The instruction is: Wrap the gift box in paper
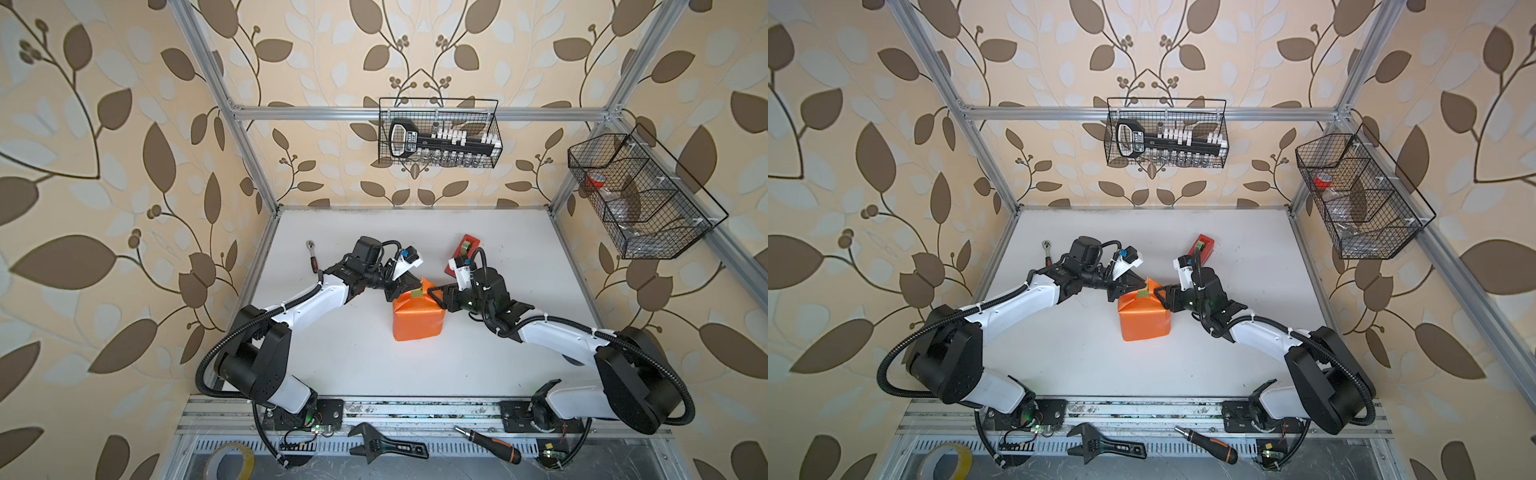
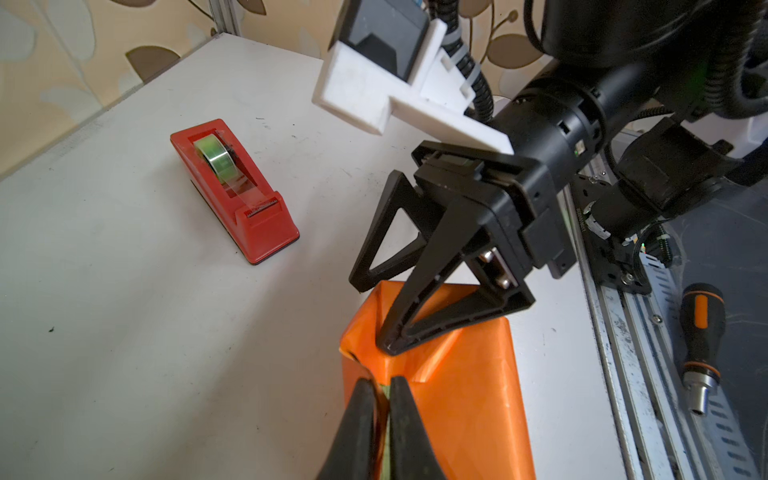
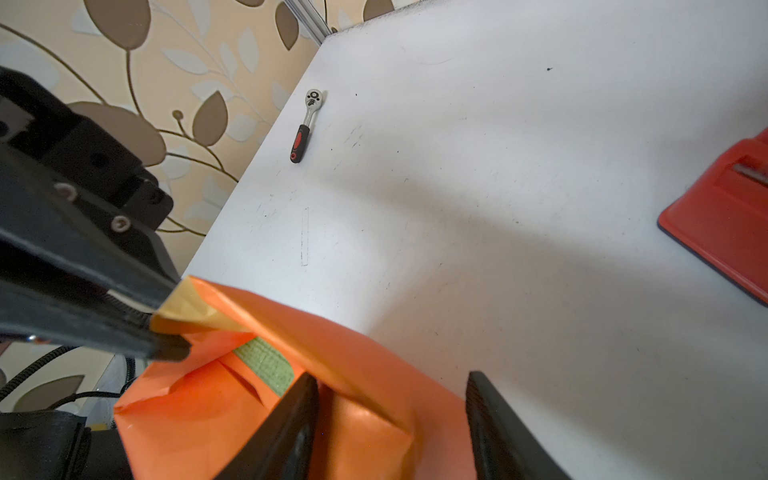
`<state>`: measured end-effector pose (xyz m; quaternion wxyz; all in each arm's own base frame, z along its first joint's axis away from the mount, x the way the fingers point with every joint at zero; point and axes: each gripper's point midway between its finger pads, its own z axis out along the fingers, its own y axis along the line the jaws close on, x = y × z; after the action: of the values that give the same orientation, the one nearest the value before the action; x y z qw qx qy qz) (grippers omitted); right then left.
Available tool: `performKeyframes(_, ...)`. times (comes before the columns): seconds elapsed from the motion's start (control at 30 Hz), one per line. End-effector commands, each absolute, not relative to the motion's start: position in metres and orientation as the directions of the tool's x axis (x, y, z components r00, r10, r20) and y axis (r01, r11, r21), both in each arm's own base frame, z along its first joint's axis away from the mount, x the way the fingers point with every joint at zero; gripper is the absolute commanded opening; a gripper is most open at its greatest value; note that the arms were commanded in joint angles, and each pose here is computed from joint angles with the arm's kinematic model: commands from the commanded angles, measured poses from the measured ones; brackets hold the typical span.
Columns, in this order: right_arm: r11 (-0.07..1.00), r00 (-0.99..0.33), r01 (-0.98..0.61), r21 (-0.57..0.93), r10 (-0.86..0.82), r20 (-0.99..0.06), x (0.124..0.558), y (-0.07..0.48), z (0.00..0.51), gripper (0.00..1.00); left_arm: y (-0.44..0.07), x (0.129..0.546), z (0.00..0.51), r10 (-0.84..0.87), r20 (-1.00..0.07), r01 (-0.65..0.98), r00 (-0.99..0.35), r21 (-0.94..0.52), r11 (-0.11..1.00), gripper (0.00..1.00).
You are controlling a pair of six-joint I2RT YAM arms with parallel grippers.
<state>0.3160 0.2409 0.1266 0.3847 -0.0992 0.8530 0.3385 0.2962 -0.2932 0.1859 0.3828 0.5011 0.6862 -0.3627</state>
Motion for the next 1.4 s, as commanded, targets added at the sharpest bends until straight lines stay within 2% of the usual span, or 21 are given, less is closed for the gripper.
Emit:
performKeyframes(0.0, 0.793, -0.754, -0.381, 0.475, 0.030, -0.656, 0.301, 0.233, 0.093, 0.58, -0.297, 0.290, 0.199, 0.391, -0.908, 0.976, -0.147, -0.069, 0.205, 0.05)
performKeyframes(0.1, 0.794, -0.754, -0.380, 0.474, 0.031, -0.656, 0.301, 0.233, 0.093, 0.58, -0.296, 0.290, 0.197, 0.402, -0.903, 0.976, -0.153, -0.073, 0.205, 0.00)
performKeyframes(0.53, 0.790, -0.739, -0.389, 0.473, 0.039, -0.673, 0.302, 0.231, 0.108, 0.61, -0.294, 0.278, 0.208, 0.393, -0.912, 0.979, -0.118, -0.041, 0.198, 0.00)
performKeyframes(1.37, 0.772, -0.723, -0.405, 0.490, 0.057, -0.688, 0.296, 0.229, 0.128, 0.64, -0.298, 0.249, 0.179, 0.464, -0.870, 0.981, -0.165, -0.096, 0.168, 0.00)
